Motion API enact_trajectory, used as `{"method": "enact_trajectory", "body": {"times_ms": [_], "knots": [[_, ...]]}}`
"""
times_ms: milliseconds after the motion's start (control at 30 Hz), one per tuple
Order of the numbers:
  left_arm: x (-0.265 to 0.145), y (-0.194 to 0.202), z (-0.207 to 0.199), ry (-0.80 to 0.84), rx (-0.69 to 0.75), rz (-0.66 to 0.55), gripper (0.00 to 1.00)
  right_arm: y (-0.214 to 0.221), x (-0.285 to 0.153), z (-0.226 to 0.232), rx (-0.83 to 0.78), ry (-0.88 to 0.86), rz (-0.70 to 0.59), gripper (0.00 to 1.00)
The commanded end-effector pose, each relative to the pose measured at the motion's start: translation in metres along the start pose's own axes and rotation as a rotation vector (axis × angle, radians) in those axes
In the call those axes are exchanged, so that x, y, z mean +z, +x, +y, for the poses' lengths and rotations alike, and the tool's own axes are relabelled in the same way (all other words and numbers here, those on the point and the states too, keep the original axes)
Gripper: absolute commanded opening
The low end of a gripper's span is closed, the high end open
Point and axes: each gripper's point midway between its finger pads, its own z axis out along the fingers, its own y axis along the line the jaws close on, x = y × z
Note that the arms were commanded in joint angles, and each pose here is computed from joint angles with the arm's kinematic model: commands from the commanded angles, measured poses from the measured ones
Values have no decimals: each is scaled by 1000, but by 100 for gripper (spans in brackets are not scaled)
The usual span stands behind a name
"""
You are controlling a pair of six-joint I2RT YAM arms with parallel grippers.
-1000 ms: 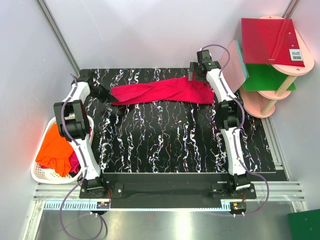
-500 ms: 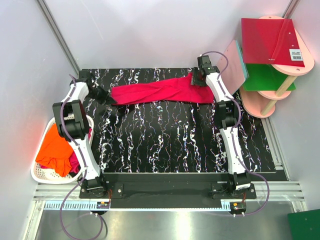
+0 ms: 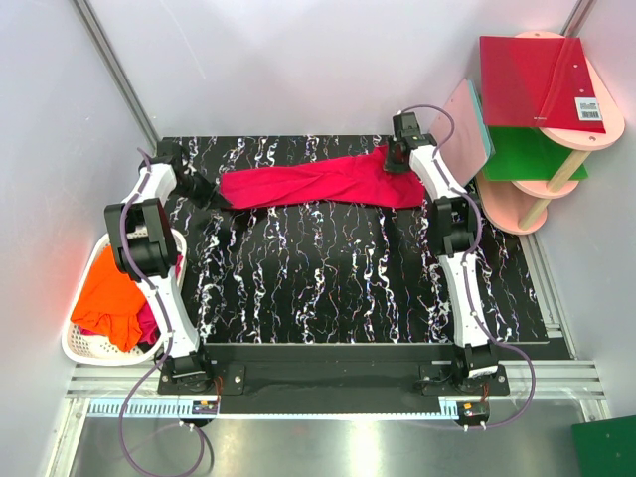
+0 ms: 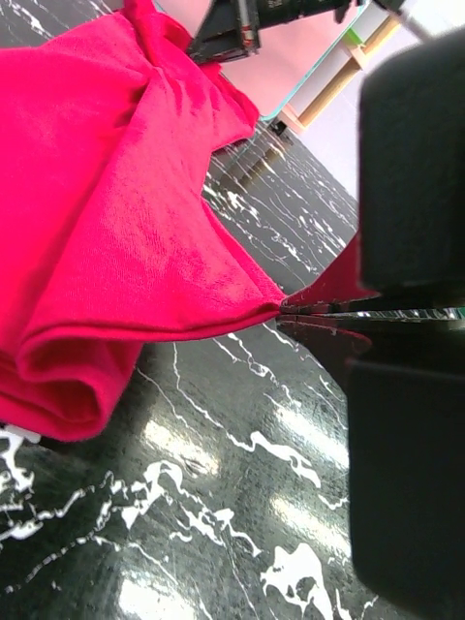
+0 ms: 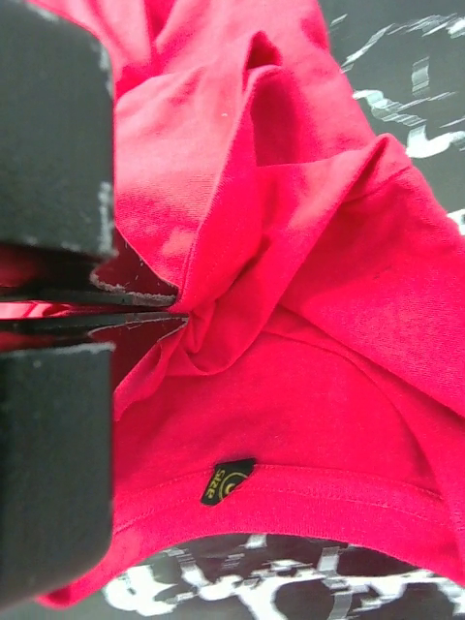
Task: Fold and stack the t-shirts
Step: Fold the other side of the tshirt into a rectangle
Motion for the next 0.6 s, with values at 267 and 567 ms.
{"method": "enact_trajectory", "body": {"times_ms": [267, 567], "knots": [[-30, 25, 11, -15, -14, -19, 0, 7, -125, 6, -35, -55, 46, 5], [-25, 27, 18, -26, -16, -1, 0, 38, -115, 0, -51, -62, 136, 66]]}}
